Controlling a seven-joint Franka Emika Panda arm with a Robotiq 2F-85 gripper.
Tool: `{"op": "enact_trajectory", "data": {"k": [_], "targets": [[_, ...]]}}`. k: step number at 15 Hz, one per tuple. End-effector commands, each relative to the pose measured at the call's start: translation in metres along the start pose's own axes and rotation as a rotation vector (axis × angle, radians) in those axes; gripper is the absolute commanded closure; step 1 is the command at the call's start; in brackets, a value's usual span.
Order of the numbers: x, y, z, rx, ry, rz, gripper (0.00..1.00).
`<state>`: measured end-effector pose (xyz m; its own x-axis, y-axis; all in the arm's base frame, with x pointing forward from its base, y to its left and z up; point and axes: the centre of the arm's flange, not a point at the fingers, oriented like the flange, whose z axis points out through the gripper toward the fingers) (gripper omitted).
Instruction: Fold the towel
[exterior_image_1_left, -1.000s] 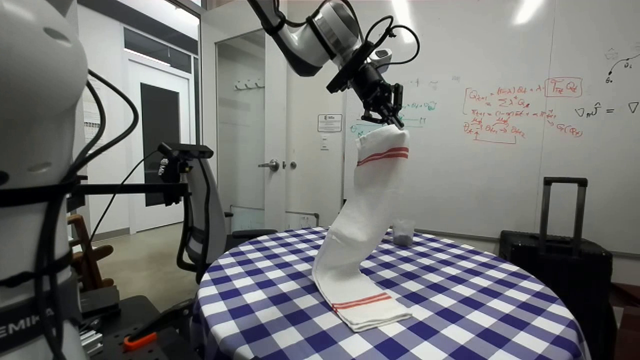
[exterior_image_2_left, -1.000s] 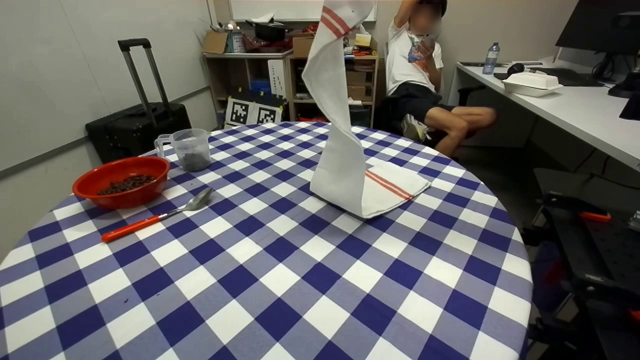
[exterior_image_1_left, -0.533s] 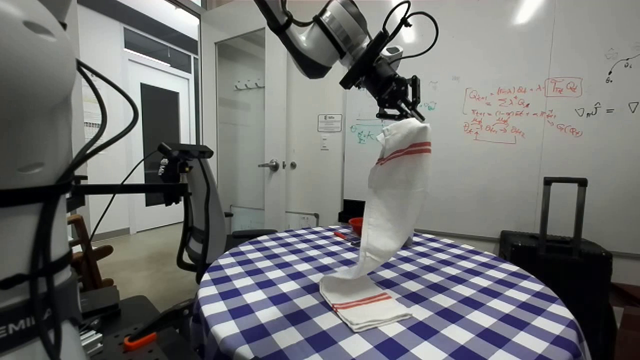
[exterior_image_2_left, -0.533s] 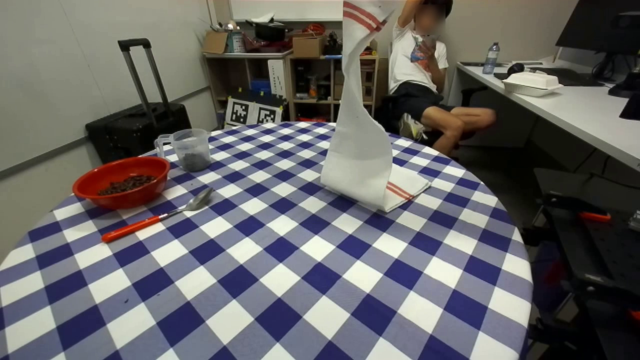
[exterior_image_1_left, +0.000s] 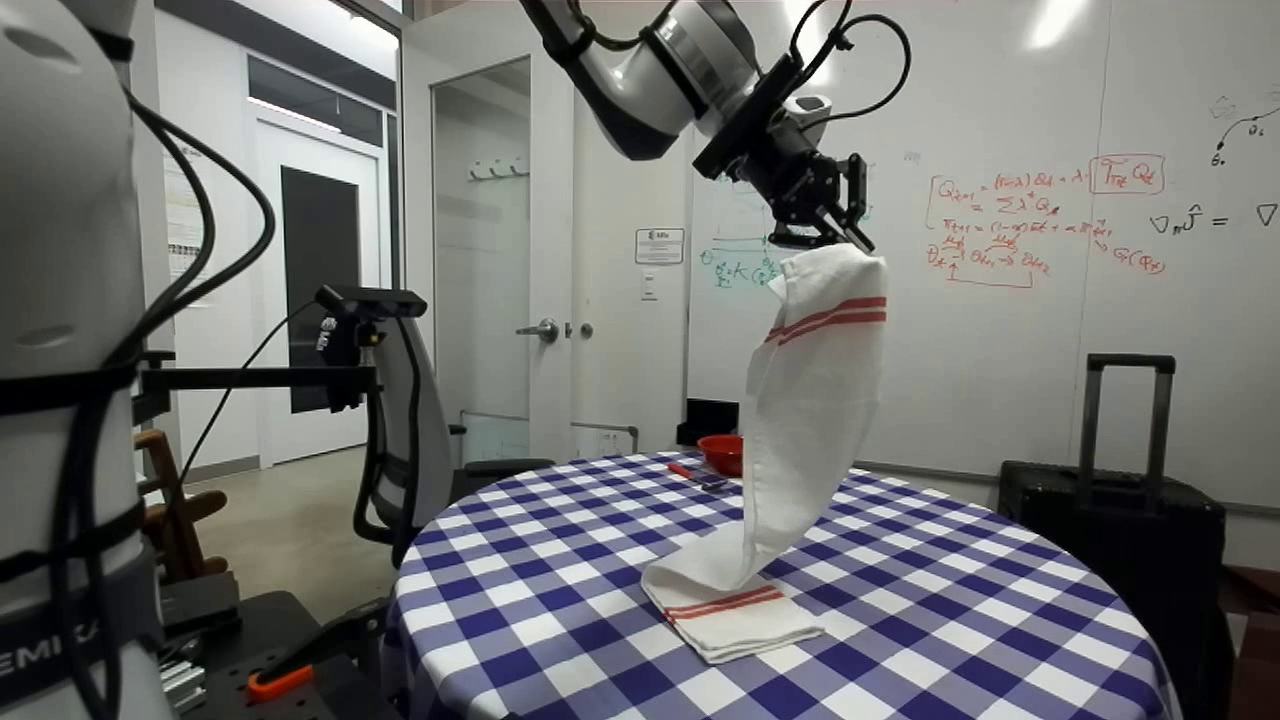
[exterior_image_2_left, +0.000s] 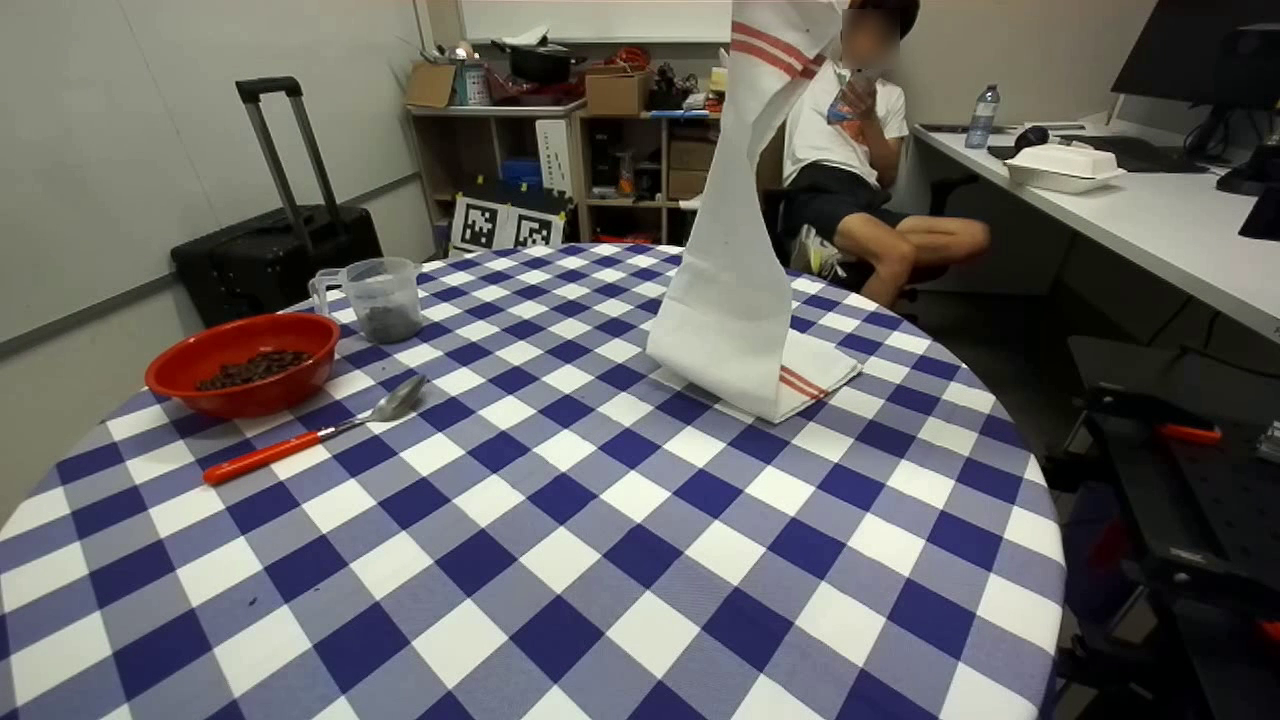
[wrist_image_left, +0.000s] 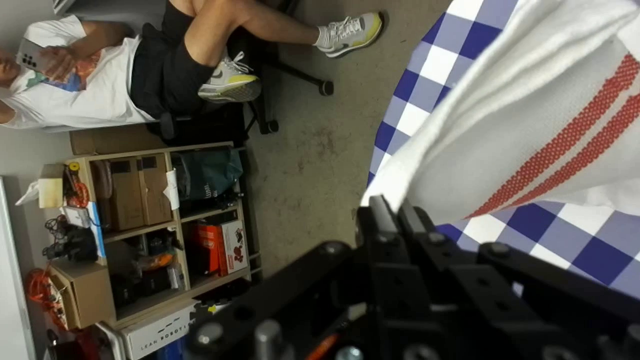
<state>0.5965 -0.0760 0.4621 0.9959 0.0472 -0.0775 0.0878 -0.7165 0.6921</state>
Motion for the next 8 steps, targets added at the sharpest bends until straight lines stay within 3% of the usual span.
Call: {"op": "enact_trajectory", "data": {"k": [1, 4, 8], "targets": [[-0.004, 0.012, 0.022, 0.015, -0.041, -0.007, 0.99], [-0.029, 0.031, 0.033, 0.022, -0.069, 0.023, 0.99], [-0.059, 0.055, 0.04, 0.091, -0.098, 0.027, 0.99]]}}
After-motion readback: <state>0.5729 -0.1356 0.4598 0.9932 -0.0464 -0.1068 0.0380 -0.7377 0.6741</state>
